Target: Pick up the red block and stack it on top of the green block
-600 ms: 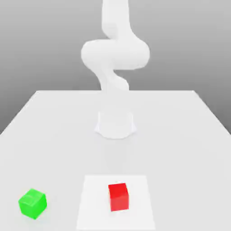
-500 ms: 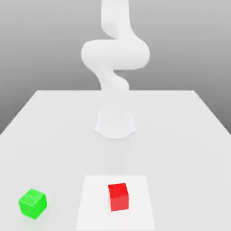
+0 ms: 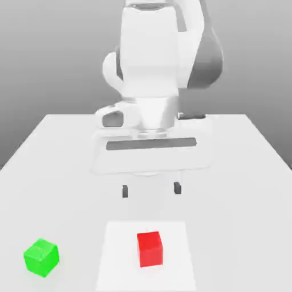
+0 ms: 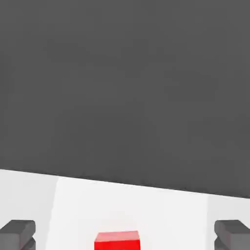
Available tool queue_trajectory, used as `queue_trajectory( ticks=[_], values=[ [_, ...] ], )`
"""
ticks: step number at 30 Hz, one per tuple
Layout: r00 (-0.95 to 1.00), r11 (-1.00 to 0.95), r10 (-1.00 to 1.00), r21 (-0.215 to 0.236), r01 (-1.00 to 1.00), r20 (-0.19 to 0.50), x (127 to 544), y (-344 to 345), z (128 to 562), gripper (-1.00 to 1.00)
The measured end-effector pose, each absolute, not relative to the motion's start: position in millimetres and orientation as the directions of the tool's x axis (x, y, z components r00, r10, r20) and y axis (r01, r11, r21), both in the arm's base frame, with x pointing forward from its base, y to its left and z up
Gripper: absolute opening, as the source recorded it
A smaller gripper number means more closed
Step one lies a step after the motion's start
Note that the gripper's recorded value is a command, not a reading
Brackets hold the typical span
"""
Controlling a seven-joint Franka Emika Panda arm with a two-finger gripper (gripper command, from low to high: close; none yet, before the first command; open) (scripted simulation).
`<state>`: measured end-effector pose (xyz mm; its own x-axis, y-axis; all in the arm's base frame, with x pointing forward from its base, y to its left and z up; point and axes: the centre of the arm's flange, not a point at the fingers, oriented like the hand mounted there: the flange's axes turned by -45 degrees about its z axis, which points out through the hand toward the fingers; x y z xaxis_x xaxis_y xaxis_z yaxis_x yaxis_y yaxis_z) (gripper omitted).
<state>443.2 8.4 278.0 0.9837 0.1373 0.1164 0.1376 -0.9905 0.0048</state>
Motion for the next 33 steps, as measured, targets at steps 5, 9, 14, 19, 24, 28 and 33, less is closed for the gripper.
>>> queue_trajectory(
  ticks=[5,9,14,19,24,28,33],
  values=[
    [0.987,-0.987,0.162,0.001,0.162,0.006,420,8,196,0.00],
    [0.987,-0.987,0.163,0.000,0.163,0.000,417,8,151,-1.00],
    [0.987,-0.987,0.163,0.001,0.163,-0.001,417,8,151,-1.00],
    [0.987,-0.987,0.164,0.001,0.164,0.000,418,8,174,-1.00],
    [0.998,-0.998,0.064,-0.001,0.064,-0.002,429,-42,215,-1.00],
    [0.991,-0.991,-0.131,-0.002,-0.131,-0.002,436,-150,233,-1.00],
    [0.967,-0.967,-0.253,-0.002,-0.253,0.000,429,-225,215,-1.00]
  ],
)
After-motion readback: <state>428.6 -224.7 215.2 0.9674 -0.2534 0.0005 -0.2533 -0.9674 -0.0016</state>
